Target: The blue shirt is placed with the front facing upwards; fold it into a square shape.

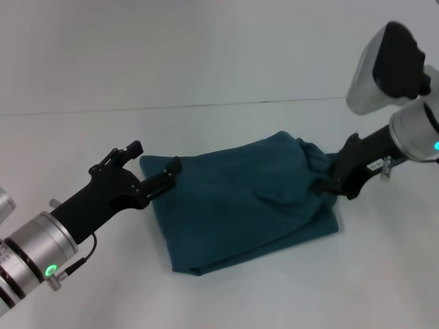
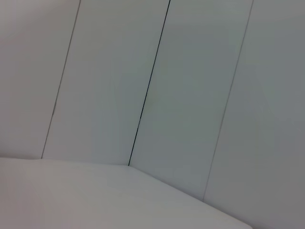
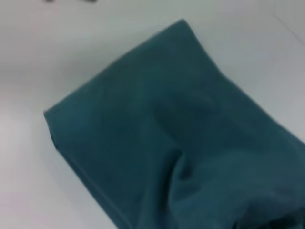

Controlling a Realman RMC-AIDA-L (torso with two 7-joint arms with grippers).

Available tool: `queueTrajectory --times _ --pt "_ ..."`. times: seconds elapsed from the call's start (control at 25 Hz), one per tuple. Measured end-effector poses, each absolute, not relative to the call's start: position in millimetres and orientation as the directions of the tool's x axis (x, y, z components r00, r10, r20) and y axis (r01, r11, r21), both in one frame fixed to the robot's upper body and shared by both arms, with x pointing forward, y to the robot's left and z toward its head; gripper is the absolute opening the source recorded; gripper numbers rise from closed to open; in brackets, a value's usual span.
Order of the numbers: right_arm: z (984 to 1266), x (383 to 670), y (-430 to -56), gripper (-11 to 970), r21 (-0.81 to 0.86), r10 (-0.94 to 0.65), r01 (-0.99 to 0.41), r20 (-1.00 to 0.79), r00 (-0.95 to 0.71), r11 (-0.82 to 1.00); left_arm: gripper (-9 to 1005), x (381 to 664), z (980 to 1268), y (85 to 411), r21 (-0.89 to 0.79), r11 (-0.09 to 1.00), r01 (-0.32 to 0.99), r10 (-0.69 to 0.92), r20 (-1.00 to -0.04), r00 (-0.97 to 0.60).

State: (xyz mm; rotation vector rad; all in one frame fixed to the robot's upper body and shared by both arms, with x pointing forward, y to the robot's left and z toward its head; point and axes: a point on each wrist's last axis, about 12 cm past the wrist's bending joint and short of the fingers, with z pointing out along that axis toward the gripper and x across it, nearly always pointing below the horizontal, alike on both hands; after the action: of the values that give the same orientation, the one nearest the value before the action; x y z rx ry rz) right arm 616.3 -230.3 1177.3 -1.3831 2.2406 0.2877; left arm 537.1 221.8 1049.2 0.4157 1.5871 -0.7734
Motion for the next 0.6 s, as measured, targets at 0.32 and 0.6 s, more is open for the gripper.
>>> queueTrajectory --times 0.32,0.6 --pt "1197 615 -239 92 -0.071 -0.754 -0.871 -0.539 -0.376 0.486 936 538 1050 222 -0.236 0.709 0.664 -0.161 -0.972 -0.174" --pt "1203 606 -244 93 -0.057 -0.761 -0.874 -0.521 -0.387 0.483 935 539 1050 224 -0.235 0.715 0.658 -0.162 -0.972 -0.171"
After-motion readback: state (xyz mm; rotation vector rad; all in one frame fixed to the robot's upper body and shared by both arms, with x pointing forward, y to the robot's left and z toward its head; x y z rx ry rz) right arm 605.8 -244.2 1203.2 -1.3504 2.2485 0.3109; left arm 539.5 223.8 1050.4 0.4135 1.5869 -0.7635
